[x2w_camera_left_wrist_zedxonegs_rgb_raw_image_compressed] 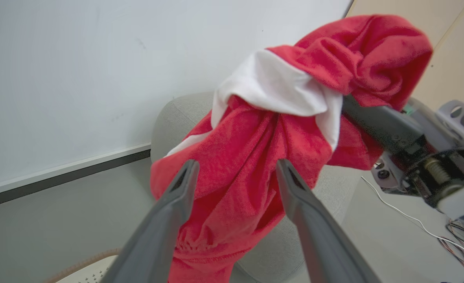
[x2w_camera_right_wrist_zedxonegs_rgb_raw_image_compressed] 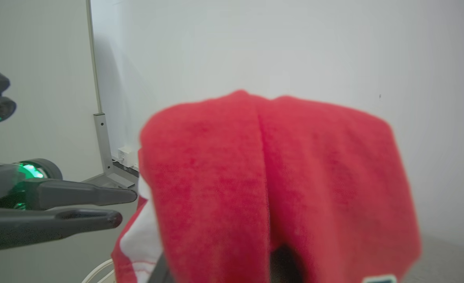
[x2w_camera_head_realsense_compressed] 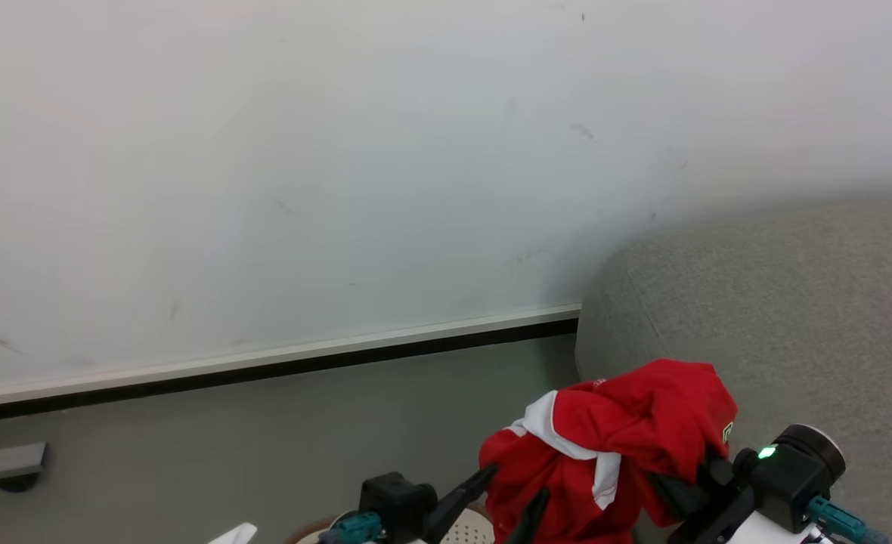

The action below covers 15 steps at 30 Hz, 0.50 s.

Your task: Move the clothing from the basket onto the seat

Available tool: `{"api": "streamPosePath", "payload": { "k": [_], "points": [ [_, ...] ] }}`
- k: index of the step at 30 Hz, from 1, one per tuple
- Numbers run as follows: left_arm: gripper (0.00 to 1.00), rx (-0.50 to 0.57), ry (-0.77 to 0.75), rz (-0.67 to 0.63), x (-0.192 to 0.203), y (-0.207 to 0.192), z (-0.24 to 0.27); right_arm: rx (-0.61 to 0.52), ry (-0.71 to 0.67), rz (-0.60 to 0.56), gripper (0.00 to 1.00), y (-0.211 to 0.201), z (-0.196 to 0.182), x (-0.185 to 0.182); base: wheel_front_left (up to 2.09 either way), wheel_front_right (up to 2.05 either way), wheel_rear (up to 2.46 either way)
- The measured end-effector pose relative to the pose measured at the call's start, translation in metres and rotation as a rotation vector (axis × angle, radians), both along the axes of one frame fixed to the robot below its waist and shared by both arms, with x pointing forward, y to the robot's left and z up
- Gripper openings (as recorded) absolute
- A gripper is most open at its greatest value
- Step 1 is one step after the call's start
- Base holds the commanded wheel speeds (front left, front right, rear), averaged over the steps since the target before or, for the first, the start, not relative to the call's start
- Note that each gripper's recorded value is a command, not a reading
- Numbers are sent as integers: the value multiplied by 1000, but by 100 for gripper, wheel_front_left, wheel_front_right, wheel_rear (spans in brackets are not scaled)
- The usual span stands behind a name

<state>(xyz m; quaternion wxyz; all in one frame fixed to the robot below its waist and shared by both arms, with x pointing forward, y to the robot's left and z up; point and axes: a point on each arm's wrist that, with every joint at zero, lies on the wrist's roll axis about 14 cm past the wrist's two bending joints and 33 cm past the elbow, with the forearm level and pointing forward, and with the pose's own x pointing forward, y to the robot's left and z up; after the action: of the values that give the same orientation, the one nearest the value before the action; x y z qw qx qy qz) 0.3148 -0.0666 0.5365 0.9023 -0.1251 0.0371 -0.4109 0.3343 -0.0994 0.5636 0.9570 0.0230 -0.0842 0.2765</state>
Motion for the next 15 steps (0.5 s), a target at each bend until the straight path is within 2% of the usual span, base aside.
{"api": "streamPosePath", "payload": {
  "k": [15],
  "points": [
    [100,-2,-9,-118,-5,-38,0,-29,-92,-139,0,-53,28,-8,0,0,0]
  ]
}}
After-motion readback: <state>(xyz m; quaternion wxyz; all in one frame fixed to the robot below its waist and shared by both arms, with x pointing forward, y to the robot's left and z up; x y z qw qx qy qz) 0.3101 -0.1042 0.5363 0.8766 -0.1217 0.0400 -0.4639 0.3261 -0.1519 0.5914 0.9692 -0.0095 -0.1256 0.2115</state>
